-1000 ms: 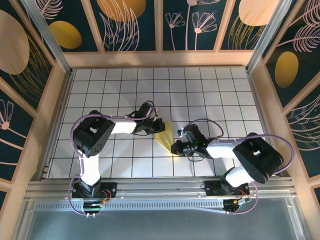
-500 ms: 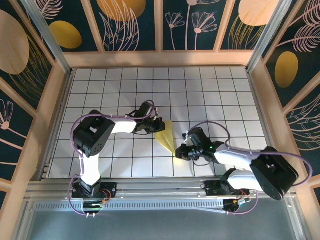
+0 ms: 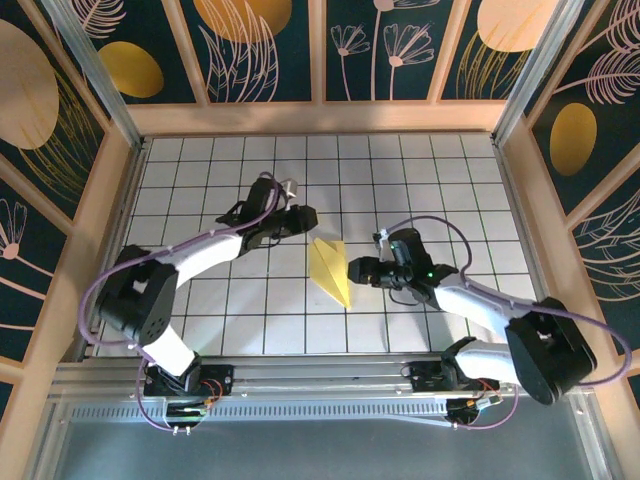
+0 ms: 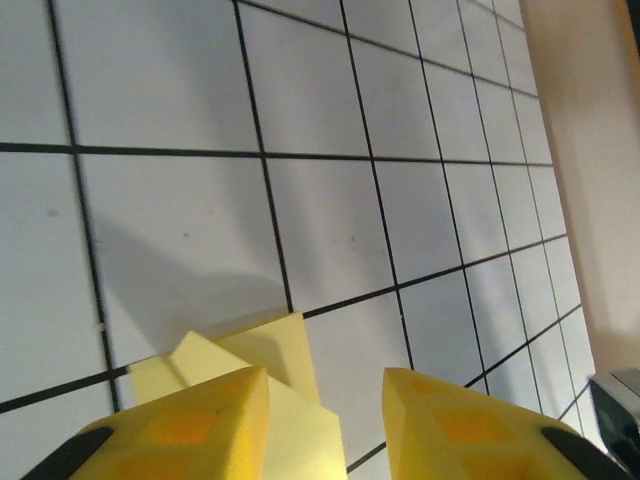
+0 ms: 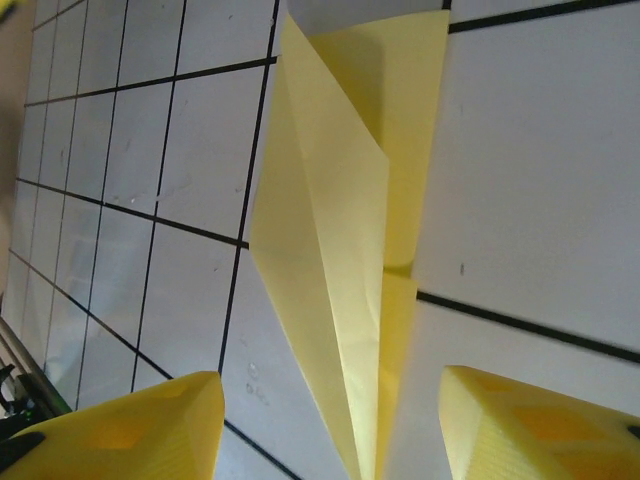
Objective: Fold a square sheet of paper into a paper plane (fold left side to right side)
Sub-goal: Turn over the paper at the center of the table.
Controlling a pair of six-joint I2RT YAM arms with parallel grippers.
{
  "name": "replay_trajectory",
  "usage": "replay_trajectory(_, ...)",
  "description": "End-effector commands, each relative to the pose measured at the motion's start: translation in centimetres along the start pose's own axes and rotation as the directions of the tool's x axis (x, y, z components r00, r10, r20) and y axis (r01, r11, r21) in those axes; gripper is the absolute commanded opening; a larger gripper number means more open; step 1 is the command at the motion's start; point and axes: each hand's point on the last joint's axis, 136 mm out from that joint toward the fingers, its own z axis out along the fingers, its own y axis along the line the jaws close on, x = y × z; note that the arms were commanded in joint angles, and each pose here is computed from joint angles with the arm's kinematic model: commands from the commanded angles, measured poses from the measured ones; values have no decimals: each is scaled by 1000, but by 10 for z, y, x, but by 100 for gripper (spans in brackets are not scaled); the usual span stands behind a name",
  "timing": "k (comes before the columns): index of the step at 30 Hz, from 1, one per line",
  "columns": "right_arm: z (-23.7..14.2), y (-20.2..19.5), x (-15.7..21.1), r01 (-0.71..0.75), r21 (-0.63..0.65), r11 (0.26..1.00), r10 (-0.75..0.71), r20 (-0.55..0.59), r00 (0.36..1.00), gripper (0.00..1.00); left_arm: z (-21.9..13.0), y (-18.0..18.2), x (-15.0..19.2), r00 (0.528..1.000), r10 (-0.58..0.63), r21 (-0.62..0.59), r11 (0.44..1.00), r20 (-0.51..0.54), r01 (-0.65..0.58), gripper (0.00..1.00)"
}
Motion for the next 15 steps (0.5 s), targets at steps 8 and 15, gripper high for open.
replay_trajectory(8, 42, 8, -30, 92, -72, 993, -92, 2, 996, 53, -23, 49, 39, 996, -75, -92, 992, 57, 80, 43)
replay_trajectory(15, 57, 3, -20, 61, -100, 993, -65, -41, 997, 45, -24, 52, 43, 996, -77, -106, 991, 45, 81, 43)
